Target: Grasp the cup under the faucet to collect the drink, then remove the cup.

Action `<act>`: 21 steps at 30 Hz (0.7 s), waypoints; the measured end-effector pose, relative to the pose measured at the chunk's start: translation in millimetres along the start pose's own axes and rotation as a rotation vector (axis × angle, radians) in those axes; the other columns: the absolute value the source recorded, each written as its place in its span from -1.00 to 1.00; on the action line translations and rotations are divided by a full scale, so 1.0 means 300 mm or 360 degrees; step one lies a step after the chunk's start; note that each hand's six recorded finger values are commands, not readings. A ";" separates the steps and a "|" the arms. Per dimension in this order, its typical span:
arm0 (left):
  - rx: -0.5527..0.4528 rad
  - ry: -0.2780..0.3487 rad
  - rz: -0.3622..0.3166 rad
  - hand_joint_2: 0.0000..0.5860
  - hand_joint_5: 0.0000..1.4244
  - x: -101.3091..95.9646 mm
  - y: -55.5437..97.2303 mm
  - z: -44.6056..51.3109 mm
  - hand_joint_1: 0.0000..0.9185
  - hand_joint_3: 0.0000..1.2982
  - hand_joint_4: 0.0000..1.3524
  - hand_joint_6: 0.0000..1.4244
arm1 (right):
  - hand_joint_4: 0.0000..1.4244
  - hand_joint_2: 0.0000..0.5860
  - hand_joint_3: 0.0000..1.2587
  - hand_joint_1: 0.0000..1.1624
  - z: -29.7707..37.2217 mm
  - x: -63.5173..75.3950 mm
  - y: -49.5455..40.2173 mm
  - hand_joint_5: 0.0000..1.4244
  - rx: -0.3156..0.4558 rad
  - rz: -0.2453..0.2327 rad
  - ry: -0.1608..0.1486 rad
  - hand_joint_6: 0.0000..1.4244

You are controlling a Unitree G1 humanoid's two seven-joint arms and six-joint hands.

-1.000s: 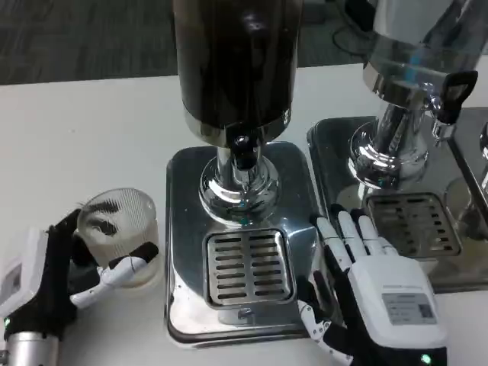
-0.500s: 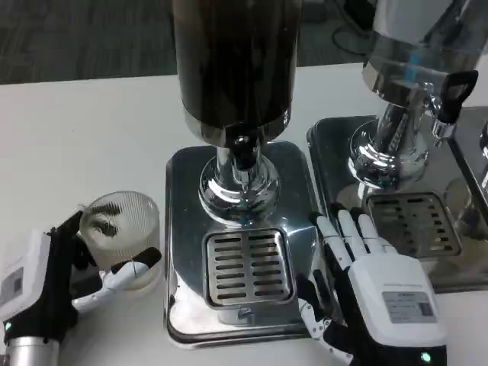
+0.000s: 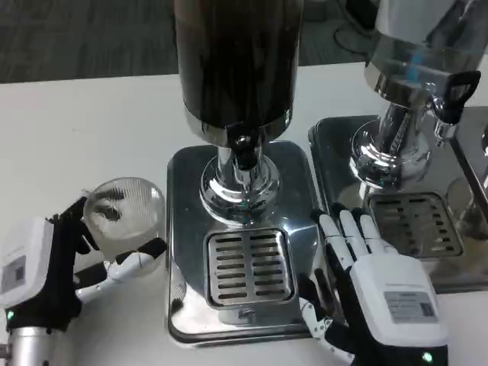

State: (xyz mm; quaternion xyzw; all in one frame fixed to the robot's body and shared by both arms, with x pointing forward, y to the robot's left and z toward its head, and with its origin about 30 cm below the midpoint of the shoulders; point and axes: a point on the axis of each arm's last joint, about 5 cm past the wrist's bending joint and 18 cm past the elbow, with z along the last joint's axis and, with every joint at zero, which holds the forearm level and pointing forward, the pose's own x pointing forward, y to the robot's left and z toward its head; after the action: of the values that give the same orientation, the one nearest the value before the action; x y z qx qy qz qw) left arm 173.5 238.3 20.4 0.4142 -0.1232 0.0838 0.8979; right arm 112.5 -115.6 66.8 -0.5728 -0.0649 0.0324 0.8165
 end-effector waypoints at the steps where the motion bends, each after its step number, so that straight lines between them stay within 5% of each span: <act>1: 0.0000 -0.0016 -0.0003 -0.71 0.19 0.002 -0.001 0.003 0.15 -0.24 -0.05 0.34 | -1.00 0.61 -0.90 -0.19 0.000 0.000 0.000 -1.00 0.0000 0.0000 0.0000 -0.73; 9: -0.0046 -0.0215 -0.0123 -0.72 0.18 0.011 -0.052 0.064 0.14 -0.24 -0.05 0.34 | -1.00 0.61 -0.91 -0.20 0.000 0.000 0.000 -1.00 0.0004 -0.0007 0.0013 -0.73; 21: -0.0065 -0.0349 -0.0303 -0.73 0.17 0.068 -0.133 0.125 0.09 -0.24 -0.06 0.34 | -1.00 0.62 -0.91 -0.21 0.002 -0.017 0.001 -1.00 0.0019 -0.0028 0.0071 -0.74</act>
State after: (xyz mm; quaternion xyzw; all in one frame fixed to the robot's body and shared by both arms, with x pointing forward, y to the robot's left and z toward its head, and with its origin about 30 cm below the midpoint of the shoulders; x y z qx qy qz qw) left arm 197.5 185.1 20.9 0.4124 -0.1825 -0.0501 0.8911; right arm 107.4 -115.6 66.4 -0.5679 -0.0513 0.0129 0.8214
